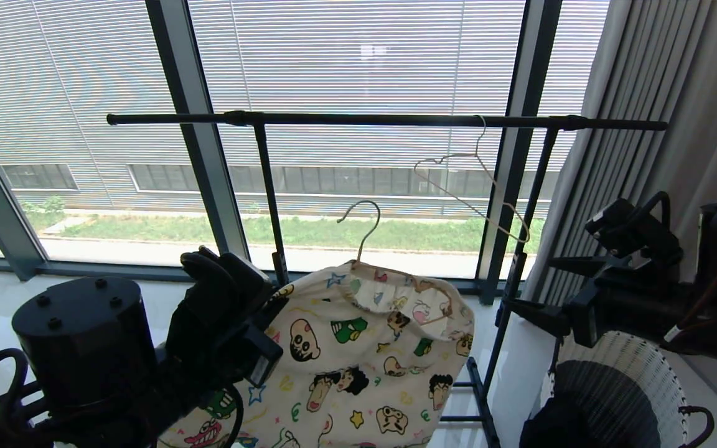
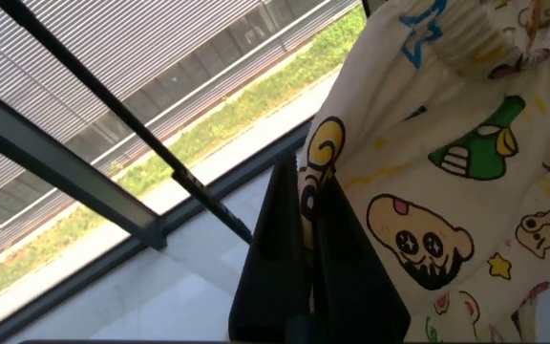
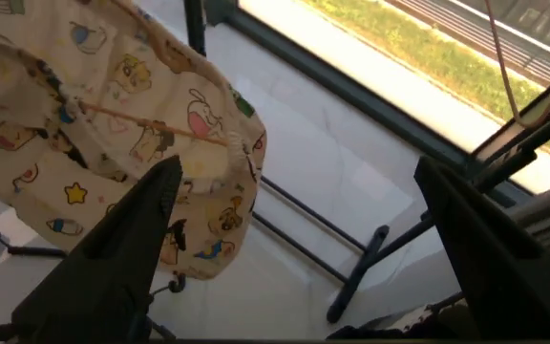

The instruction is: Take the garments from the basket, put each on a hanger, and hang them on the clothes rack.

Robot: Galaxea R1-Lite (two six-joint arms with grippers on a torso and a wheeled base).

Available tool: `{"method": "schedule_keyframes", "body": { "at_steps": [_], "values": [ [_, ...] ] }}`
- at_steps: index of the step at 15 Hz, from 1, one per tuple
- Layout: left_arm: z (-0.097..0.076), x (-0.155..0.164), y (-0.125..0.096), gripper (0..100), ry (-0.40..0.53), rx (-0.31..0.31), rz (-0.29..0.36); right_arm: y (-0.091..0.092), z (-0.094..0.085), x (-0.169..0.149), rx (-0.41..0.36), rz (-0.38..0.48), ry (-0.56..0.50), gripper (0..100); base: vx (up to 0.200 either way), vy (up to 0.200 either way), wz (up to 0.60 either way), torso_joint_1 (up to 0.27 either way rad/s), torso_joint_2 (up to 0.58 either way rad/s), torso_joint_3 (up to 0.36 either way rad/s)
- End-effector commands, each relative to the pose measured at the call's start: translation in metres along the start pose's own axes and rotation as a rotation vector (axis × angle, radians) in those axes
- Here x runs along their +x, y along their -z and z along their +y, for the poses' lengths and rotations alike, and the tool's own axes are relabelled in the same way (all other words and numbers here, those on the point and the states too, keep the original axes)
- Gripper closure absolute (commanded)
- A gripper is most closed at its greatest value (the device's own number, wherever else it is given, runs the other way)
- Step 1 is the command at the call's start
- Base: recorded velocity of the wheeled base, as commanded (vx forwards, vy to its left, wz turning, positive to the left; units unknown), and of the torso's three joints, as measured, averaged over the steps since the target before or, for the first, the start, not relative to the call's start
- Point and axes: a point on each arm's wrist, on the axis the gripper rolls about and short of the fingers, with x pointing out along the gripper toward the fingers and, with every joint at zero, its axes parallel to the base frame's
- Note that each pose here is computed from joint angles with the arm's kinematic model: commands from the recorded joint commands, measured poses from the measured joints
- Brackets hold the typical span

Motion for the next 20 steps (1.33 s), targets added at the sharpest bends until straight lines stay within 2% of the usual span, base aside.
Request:
{"method": "schedule_keyframes", "body": {
  "at_steps": [1,3,4,7,10,12,13,20],
  "values": [
    [-0.010,0.002,-0.001,100,0.041,0.004,-0.002,-0.022,0.006,-0.038,-0.080,-0.097,-0.032,0,0.000,0.000,0.00,0.000,0.00,0.000],
    [-0.022,-0.001,-0.009,100,0.088,-0.003,-0.048,-0.021,0.007,-0.039,-0.125,-0.067,-0.066,0,0.000,0.000,0.00,0.000,0.00,0.000],
    [-0.032,-0.004,-0.015,100,0.126,0.005,-0.091,-0.018,0.008,-0.038,-0.171,-0.027,-0.123,0,0.000,0.000,0.00,0.000,0.00,0.000],
    [-0.048,-0.013,-0.025,100,0.196,0.025,-0.147,-0.007,0.008,-0.020,-0.269,0.049,-0.233,0,0.000,0.000,0.00,0.000,0.00,0.000],
    [-0.060,-0.019,-0.030,100,0.249,0.057,-0.179,-0.001,0.008,-0.001,-0.345,0.054,-0.341,0,0.000,0.000,0.00,0.000,0.00,0.000],
    [-0.061,-0.020,-0.031,100,0.254,0.077,-0.189,0.001,0.009,0.003,-0.350,0.063,-0.357,0,0.000,0.000,0.00,0.000,0.00,0.000],
    [-0.064,-0.028,-0.036,100,0.272,0.097,-0.226,0.007,0.010,0.011,-0.338,0.084,-0.389,0,0.000,0.000,0.00,0.000,0.00,0.000],
    [-0.063,-0.030,-0.039,100,0.269,0.092,-0.239,0.019,0.019,0.029,-0.321,0.134,-0.474,0,0.000,0.000,0.00,0.000,0.00,0.000]
  ]
}}
